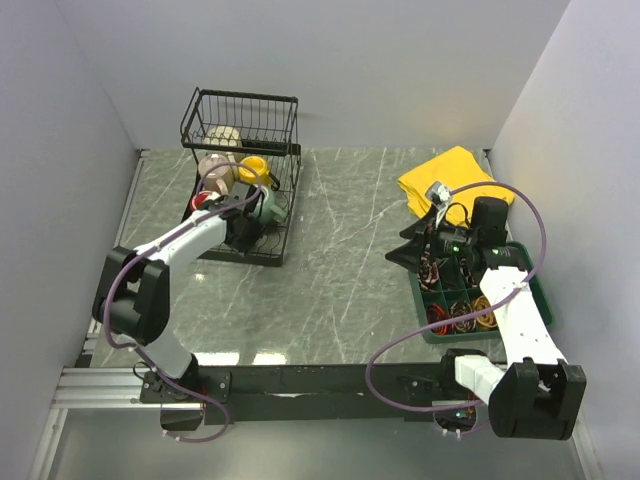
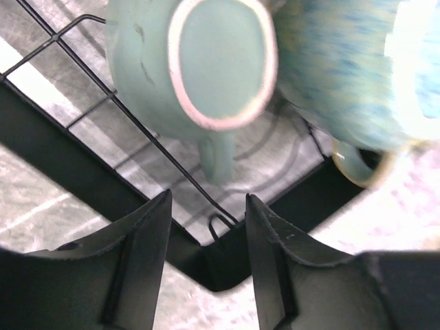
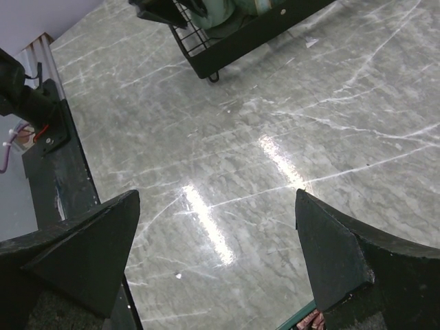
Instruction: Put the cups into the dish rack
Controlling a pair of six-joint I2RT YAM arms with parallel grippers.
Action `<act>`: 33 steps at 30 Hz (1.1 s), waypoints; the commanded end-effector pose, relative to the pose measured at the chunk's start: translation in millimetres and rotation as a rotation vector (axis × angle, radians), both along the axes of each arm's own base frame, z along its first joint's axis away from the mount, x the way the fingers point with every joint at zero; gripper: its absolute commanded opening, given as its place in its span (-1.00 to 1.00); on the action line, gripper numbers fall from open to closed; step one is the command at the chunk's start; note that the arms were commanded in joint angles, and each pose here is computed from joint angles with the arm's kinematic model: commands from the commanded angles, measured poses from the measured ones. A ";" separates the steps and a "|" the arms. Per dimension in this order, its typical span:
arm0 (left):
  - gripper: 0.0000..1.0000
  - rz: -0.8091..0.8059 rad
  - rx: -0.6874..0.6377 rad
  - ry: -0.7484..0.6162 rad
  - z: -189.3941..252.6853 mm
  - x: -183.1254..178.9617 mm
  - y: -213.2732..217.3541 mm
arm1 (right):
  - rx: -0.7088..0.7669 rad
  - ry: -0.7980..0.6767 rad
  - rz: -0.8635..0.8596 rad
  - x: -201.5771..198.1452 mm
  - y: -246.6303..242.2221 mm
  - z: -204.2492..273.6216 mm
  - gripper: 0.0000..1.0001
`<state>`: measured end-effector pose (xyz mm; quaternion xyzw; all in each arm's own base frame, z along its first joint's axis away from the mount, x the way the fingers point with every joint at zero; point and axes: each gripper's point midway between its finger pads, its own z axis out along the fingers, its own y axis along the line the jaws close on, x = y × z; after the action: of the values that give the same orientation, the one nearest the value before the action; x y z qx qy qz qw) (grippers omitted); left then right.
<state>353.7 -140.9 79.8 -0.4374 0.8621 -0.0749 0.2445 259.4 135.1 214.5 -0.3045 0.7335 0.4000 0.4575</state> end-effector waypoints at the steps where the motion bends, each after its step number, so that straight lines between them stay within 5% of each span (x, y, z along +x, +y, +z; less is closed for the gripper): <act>1: 0.11 -0.030 -0.069 -0.183 77.2 11.0 -5.5 | -0.013 -0.064 -0.002 6.4 -5.7 16.5 0.99; 10: 0.99 -0.298 -0.112 -0.504 168.9 -26.2 -6.1 | -0.101 -0.205 -0.174 14.6 -41.3 31.9 1.00; 20: 0.93 -0.467 0.134 -0.885 263.6 -112.7 48.9 | -0.312 -0.275 -0.634 21.4 -117.1 79.2 1.00; 27: 0.93 -0.391 0.280 -0.984 296.1 -156.4 94.0 | -0.166 -0.305 -1.045 -5.1 -154.6 142.1 1.00; 33: 0.93 -0.362 0.316 -1.026 311.6 -178.5 110.2 | -0.101 -0.273 -1.212 -18.2 -173.0 164.6 1.00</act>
<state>185.5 -46.1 386.7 -0.1519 0.6950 -0.2239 0.6661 246.4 -14.2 368.7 -0.0018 0.7344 0.0139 0.6786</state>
